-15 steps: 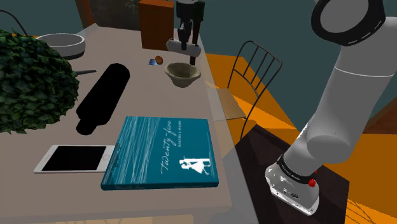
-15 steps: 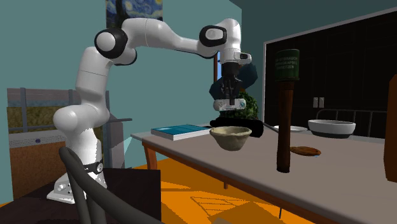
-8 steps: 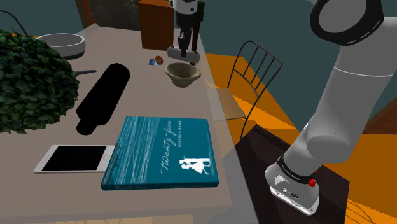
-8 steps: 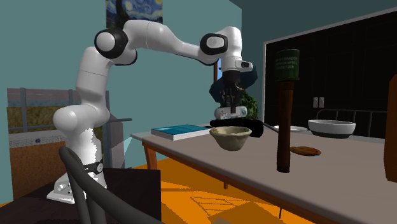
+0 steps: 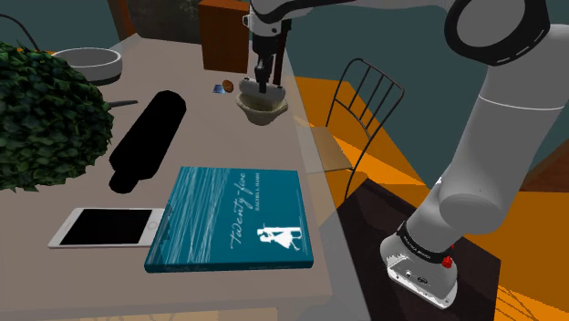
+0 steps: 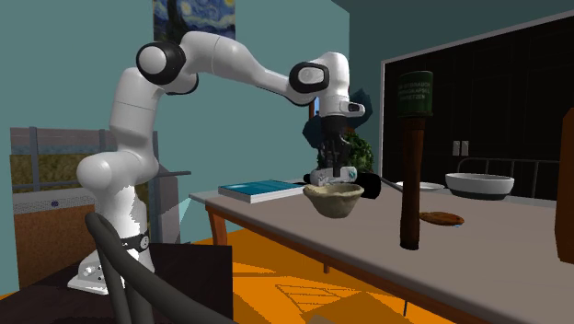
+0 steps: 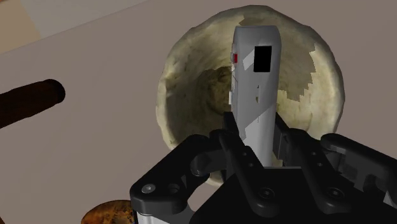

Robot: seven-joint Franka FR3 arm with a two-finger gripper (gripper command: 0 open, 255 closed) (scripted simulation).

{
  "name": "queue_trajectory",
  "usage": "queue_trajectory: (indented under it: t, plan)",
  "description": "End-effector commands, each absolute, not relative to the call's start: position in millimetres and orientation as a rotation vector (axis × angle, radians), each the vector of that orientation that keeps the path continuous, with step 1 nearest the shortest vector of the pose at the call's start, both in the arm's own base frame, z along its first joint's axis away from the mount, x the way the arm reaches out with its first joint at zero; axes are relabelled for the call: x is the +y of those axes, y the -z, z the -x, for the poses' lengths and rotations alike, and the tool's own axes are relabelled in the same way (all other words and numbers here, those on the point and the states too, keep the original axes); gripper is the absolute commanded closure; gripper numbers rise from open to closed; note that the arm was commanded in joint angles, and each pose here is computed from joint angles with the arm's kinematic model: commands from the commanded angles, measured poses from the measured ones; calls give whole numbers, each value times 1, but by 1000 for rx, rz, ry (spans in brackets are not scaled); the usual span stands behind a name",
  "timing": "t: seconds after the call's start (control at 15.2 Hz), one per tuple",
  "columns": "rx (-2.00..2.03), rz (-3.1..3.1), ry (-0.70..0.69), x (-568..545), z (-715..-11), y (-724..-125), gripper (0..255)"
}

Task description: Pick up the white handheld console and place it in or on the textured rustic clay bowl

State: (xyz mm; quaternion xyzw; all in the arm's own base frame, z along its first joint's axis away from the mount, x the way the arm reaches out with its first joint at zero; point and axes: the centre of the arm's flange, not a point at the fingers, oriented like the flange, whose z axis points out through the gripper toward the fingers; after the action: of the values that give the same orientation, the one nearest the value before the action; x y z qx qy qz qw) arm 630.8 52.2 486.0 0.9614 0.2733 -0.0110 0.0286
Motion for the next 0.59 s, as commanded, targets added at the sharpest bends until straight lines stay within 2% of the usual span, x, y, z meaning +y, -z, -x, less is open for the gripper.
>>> queue_trajectory:
  t: [0.0,0.33,0.4,0.53]
  plan:
    - [843,-2966,33,53,-631,-483,255]
    - [843,-2966,33,53,-631,-483,255]
    - [843,-2966,33,53,-631,-483,0]
    - [843,-2966,33,53,-631,-483,0]
